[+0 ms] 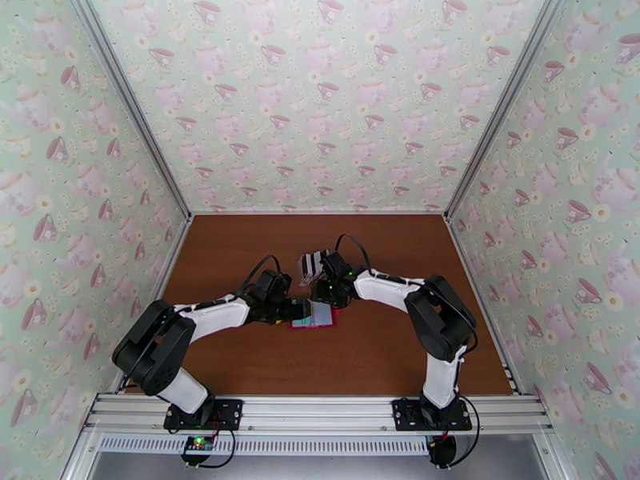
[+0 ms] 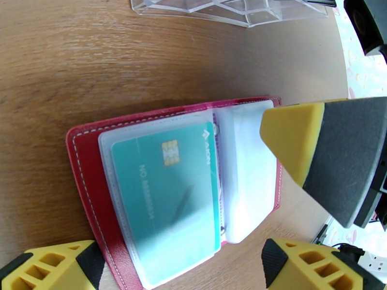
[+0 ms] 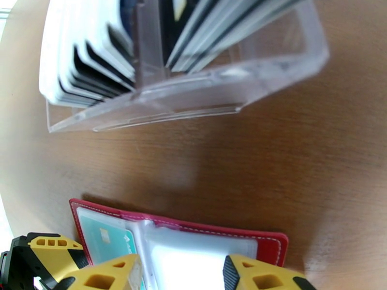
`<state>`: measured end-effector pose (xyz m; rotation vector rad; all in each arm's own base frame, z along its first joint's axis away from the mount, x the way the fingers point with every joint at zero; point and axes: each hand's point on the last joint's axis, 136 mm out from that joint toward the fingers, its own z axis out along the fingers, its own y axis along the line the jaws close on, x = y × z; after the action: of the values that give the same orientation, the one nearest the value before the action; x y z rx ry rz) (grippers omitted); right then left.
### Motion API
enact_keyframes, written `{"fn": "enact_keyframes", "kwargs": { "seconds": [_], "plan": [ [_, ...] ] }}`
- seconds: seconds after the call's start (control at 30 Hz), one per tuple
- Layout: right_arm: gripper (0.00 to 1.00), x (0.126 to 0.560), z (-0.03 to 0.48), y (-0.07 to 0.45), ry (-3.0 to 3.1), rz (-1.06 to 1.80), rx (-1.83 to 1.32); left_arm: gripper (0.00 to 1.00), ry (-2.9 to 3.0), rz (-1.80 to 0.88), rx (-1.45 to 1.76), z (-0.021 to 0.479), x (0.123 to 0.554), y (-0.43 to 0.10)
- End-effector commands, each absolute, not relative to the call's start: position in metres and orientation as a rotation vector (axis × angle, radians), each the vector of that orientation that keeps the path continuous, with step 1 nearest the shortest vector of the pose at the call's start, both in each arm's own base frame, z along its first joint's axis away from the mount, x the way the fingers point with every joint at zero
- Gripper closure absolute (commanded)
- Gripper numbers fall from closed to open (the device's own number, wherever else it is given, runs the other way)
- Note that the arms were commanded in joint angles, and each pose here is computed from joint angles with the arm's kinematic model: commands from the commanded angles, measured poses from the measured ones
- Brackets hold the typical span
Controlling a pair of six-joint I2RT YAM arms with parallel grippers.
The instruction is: Put the credit cards into the card holder
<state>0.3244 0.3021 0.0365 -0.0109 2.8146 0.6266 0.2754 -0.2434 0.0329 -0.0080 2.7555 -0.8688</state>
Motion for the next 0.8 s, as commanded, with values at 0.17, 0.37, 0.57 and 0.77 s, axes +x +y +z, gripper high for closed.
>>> {"fn": "enact_keyframes", "kwargs": {
  "seconds": [0.17, 0.37, 0.57, 0.77],
  "plan": [
    [0.5, 0.315, 0.025, 0.308, 2.837, 0.701, 0.031, 0.05, 2.819, -0.821, 0.024, -0.008, 0.264, -0.241],
    [0.5, 0.31, 0.025, 0.316, 2.841, 0.761, 0.034, 0.05, 2.809, -0.78, -0.006, -0.006, 0.268, -0.237],
    [0.49, 0.308, 0.027, 0.325, 2.835, 0.836, 0.049, 0.05, 2.823, -0.774, 0.005, -0.01, 0.267, -0.24],
    [0.5, 0.304, 0.026, 0.335, 2.823, 0.956, 0.087, 0.05, 2.829, -0.771, 0.009, -0.012, 0.266, -0.241]
  ]
}}
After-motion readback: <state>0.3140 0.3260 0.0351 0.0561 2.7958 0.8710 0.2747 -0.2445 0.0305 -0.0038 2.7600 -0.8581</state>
